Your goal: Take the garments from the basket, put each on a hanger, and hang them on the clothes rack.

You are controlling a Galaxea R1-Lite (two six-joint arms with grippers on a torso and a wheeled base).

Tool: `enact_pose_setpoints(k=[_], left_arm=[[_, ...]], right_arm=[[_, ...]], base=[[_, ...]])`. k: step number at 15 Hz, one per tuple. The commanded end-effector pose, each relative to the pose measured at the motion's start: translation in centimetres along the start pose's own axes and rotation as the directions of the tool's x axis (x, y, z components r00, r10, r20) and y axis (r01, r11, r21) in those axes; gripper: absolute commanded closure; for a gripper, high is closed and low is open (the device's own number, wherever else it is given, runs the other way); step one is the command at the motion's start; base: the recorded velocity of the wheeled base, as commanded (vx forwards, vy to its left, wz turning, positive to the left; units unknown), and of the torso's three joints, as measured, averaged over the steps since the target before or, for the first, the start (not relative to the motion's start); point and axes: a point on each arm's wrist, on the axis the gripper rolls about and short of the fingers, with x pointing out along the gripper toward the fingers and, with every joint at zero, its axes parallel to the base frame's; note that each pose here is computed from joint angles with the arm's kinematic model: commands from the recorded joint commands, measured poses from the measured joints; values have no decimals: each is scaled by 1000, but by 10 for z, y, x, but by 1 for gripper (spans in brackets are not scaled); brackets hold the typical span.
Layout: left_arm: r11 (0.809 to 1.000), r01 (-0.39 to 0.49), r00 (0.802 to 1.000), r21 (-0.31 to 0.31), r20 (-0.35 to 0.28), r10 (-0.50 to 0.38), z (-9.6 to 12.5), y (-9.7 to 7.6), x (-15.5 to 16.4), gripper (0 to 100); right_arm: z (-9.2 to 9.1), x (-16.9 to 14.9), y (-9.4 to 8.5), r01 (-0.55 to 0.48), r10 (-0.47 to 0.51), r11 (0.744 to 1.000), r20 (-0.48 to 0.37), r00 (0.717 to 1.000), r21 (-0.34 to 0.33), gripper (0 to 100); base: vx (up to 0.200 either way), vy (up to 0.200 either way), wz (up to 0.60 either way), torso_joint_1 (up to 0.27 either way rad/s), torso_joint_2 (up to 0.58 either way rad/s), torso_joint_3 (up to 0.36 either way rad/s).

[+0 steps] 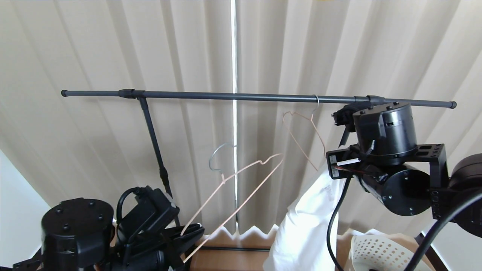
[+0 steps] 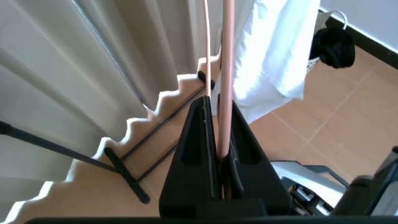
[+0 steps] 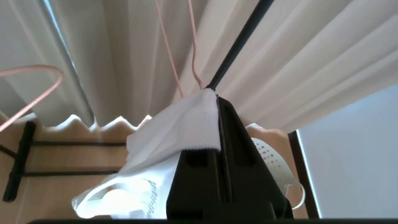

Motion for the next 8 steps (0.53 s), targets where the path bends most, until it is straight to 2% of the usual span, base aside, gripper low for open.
enact_pose_setpoints(k=[1, 2, 5, 8], left_arm=[[999, 22, 1000, 30, -4, -21, -14, -3, -14, 100], [999, 22, 1000, 33, 4, -22, -14, -4, -16, 100], [992, 120, 993, 34, 17, -121, -18, -7, -22, 100], [983, 178, 984, 37, 15, -178, -19, -12, -21, 100]], right_arm=[[-13, 18, 17, 79, -80, 996, -13, 997, -33, 100], [-15, 22, 20, 88, -89, 995, -13, 996, -35, 100], [-11, 24, 23, 89, -89, 996, -2, 996, -19, 100], [-9, 27, 28, 84, -84, 996, 26, 996, 19, 100]], base=[[0, 0, 0, 0, 0, 0], [0, 0, 0, 0, 0, 0], [0, 0, 0, 0, 0, 0], [0, 0, 0, 0, 0, 0]])
